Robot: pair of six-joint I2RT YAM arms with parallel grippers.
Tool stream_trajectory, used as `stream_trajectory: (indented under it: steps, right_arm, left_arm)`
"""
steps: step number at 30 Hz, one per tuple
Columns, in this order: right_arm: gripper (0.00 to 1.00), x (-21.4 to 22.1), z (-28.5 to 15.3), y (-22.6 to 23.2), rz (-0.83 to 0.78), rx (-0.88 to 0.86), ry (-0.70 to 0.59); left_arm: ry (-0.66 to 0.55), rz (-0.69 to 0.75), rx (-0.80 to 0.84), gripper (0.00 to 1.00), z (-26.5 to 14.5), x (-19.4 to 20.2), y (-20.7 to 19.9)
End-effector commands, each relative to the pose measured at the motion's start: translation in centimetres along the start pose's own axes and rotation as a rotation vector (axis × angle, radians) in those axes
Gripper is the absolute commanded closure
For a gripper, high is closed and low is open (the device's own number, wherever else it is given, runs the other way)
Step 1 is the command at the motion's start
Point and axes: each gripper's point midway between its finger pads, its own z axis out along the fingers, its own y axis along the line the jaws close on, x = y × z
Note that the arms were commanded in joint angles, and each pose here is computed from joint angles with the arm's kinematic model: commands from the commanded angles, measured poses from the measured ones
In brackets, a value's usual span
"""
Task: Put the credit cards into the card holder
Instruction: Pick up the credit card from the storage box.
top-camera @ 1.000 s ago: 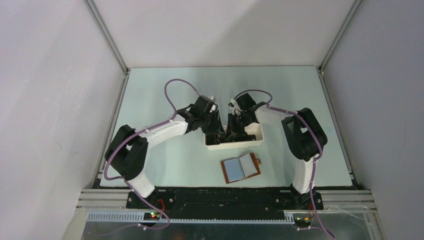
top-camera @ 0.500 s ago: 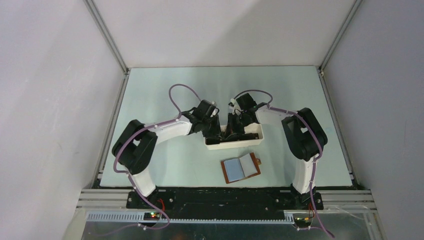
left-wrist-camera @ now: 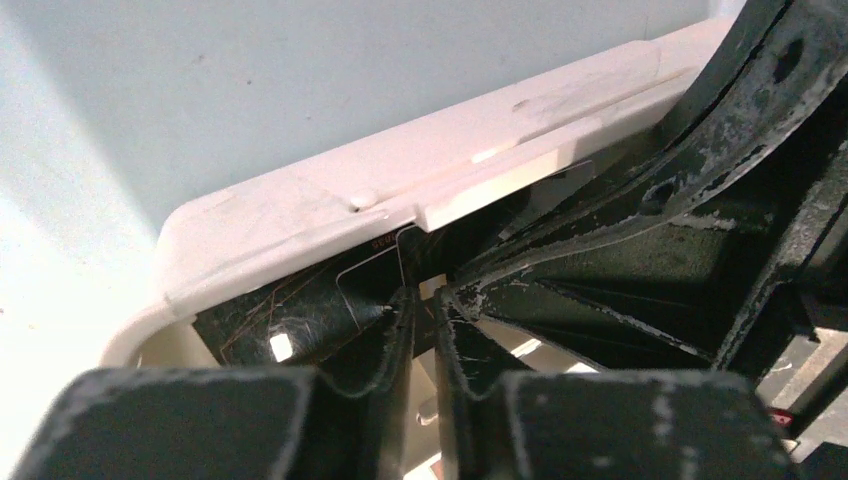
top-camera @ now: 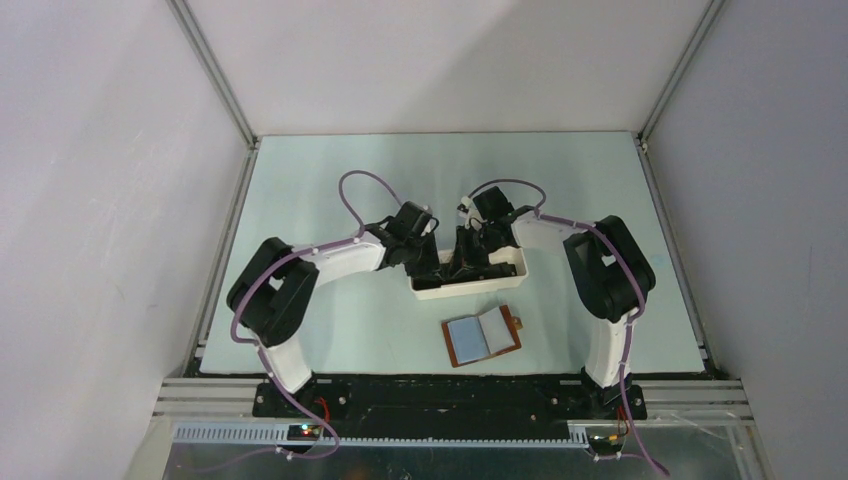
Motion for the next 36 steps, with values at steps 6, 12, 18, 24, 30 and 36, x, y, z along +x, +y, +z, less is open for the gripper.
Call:
stream_trajectory:
  steps: [6,12,18,24,30,36]
  right_arm:
    - [1.0,-1.5,-3.9,-1.6,-0.022,0.128,-0.125]
    - [0.71,-1.7,-6.7,-3.5,-0.017,0.211,-0.16]
    - [0.51,-1.3,-7.6,-5.2,0.017,0.246,-0.174]
    - [0.52,-1.0,-6.0,-6.2,0.058,0.222,-0.129]
    - [0.63,-1.5,-4.3,-5.1,0.086,0.112,-0.11]
    - [0.99,-2.5,-5.6,-2.9,0.073,0.054,-0.16]
  left_arm:
    - [0.007,-0.001,0.0,0.99,1.1,0.4,-0.1]
    - [0.002,0.002,0.002,1.0,1.0,0.2,-0.2]
    - [0.012,-0.004,0.001,1.0,1.2,0.3,-0.1]
    - [0.016,-0.003,-0.002,1.0,1.3,0.5,0.0]
    - [0.019,0.002,-0.002,1.0,1.4,0.5,0.1]
    - [0.021,0.003,-0.001,1.0,1.4,0.6,0.1]
